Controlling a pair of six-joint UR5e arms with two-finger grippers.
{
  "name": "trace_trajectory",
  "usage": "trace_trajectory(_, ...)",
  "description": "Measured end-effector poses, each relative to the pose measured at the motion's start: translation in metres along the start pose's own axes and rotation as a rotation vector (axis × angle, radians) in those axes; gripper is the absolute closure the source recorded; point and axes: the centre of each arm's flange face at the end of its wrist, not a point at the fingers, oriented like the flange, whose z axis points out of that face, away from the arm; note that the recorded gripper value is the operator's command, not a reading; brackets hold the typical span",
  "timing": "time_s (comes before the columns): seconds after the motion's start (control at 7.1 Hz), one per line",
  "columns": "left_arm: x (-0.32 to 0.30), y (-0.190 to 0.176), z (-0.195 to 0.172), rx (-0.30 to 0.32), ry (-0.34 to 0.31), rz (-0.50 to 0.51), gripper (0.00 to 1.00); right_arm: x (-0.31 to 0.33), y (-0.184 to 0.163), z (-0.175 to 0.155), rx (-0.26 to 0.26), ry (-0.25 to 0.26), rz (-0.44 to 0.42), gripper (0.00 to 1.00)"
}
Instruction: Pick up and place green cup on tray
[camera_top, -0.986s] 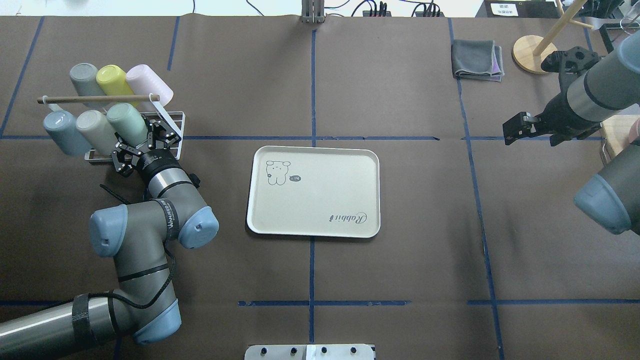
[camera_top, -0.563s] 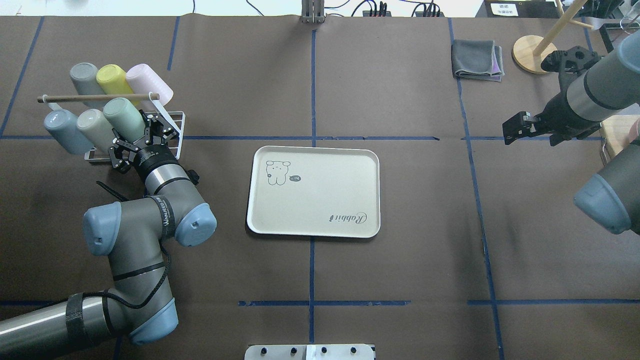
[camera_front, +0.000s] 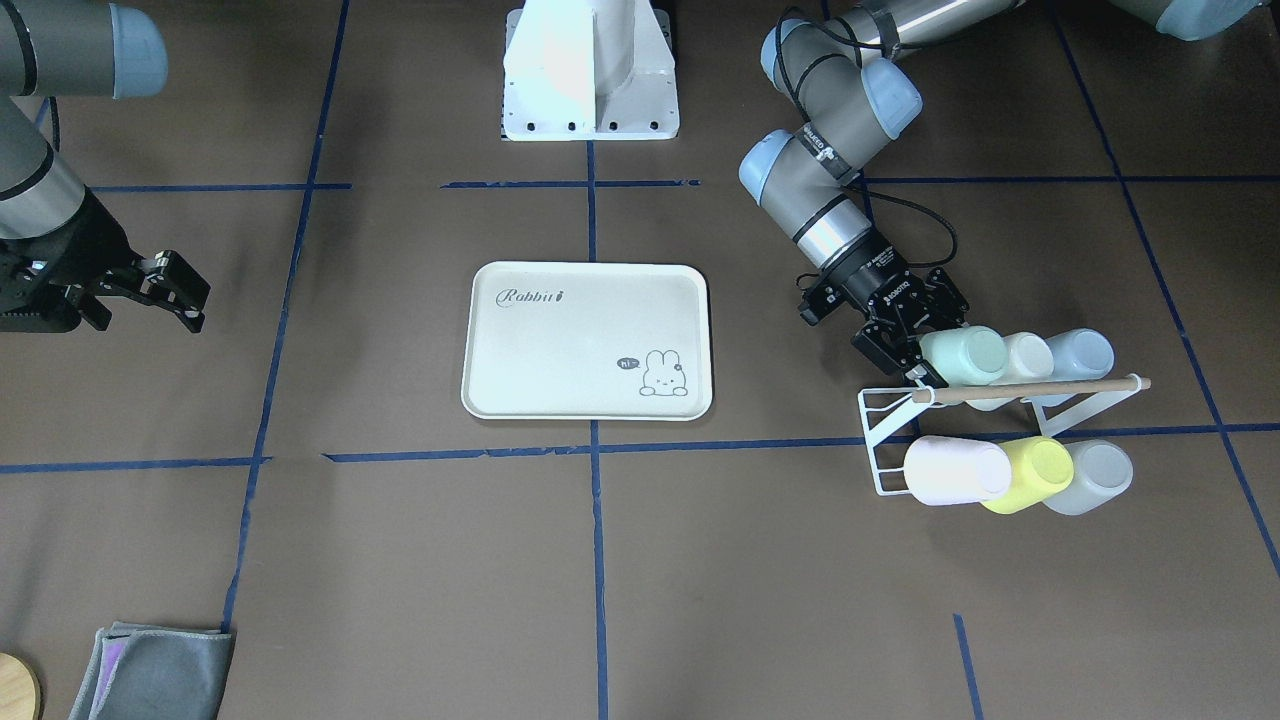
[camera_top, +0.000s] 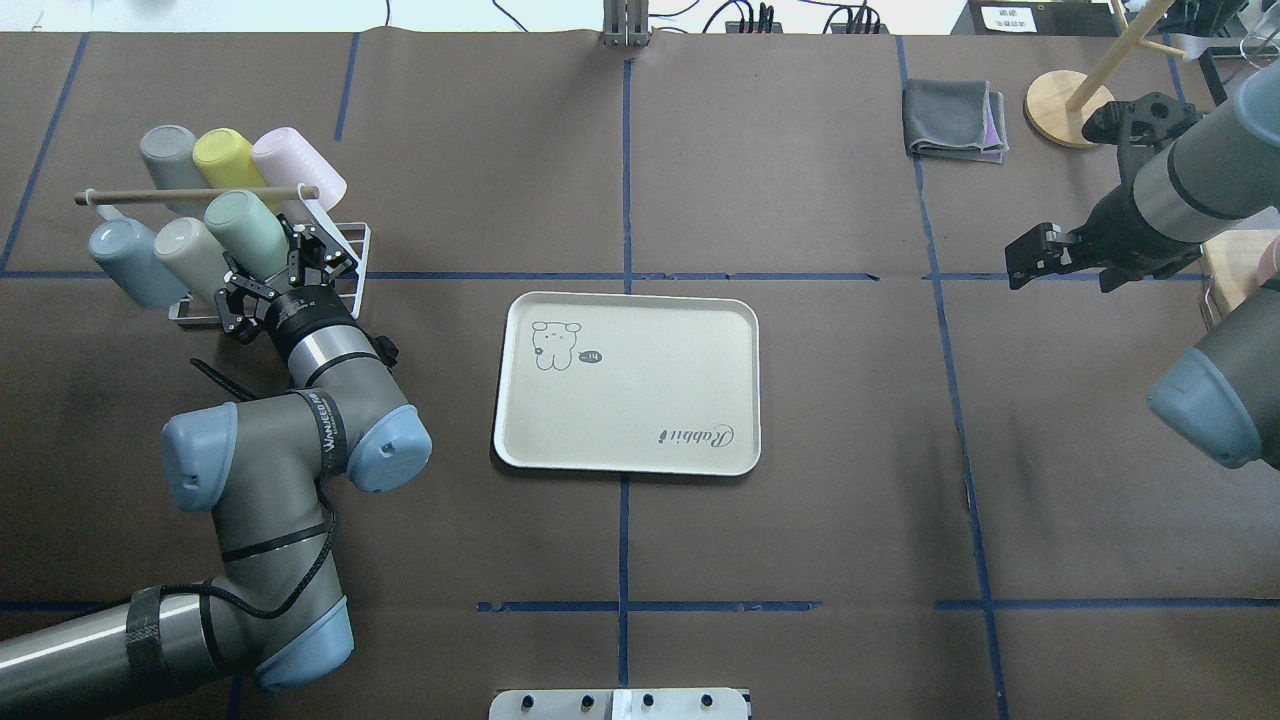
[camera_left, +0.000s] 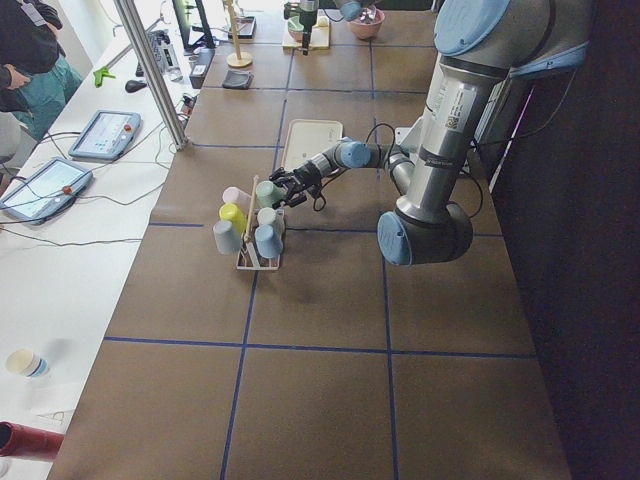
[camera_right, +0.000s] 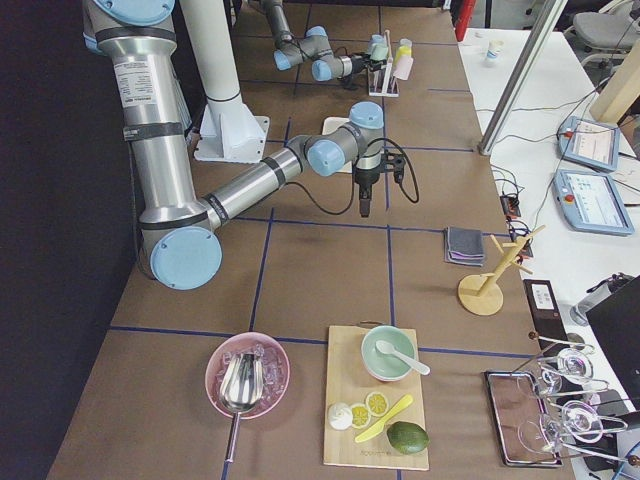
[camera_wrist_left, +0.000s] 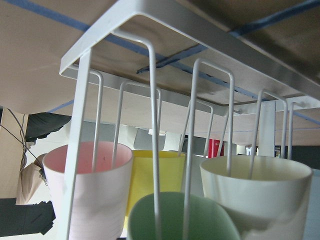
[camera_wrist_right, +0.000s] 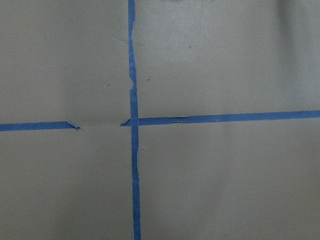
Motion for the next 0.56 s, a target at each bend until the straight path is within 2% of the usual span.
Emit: trace_trajectory(0.56, 0.0, 0.016, -0.006, -0.011, -0.013, -0.004, 0.46, 0.0, 0.0, 0.0, 0.0, 0.001, 0.001, 0.0)
